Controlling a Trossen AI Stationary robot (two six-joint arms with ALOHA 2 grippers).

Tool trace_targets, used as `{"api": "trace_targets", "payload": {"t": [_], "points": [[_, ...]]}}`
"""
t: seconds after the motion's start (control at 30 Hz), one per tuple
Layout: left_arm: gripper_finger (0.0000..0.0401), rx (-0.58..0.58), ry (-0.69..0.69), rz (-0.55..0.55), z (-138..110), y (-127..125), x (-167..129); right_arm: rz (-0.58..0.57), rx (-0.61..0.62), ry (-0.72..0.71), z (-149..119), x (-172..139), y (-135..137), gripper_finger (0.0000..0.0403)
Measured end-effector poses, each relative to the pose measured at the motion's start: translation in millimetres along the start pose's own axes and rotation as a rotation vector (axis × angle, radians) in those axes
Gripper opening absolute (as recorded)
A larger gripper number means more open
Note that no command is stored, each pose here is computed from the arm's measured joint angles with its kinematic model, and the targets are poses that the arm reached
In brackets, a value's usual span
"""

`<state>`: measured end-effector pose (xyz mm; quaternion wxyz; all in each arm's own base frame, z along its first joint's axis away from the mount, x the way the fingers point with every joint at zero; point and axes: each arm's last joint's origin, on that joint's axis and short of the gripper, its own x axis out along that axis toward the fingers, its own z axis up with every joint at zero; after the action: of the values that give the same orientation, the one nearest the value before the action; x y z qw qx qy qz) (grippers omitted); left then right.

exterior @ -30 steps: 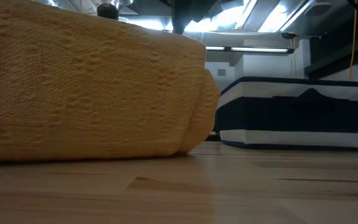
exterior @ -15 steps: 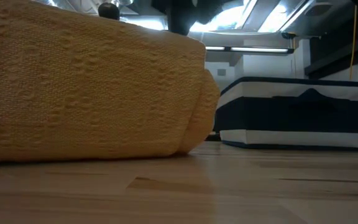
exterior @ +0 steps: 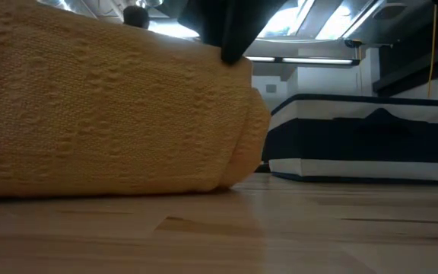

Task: Fold towel
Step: Fold the yellow towel

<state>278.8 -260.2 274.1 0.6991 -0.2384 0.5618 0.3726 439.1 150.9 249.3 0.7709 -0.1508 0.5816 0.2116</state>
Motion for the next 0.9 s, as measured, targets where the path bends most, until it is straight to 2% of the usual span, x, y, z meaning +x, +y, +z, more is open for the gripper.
{"api": "trace_targets", "payload": {"t": [0.3, 0.43, 0.53, 0.77, 0.9], "points": [[0.0000, -0.016, 0.000, 0.000, 0, 0, 0, 0.003, 0.000, 0.005, -1, 0, 0, 0.0015], [0.0000, -0.018, 0.000, 0.000, 0, 0, 0, 0.004, 0.000, 0.009, -1, 0, 0, 0.0022], [0.0000, -0.018, -0.002, 0.000, 2, 0, 0, 0.006, 0.001, 0.017, -1, -6, 0, 0.0011], [0.0000, -0.027, -0.003, 0.004, 6, 0, 1, -0.049, 0.010, -0.044, 6, -32, -8, 0.0009], [0.0000, -0.048, -0.091, -0.004, 11, -1, 2, -0.077, 0.029, -0.067, 6, -43, -18, 0.0006]]}}
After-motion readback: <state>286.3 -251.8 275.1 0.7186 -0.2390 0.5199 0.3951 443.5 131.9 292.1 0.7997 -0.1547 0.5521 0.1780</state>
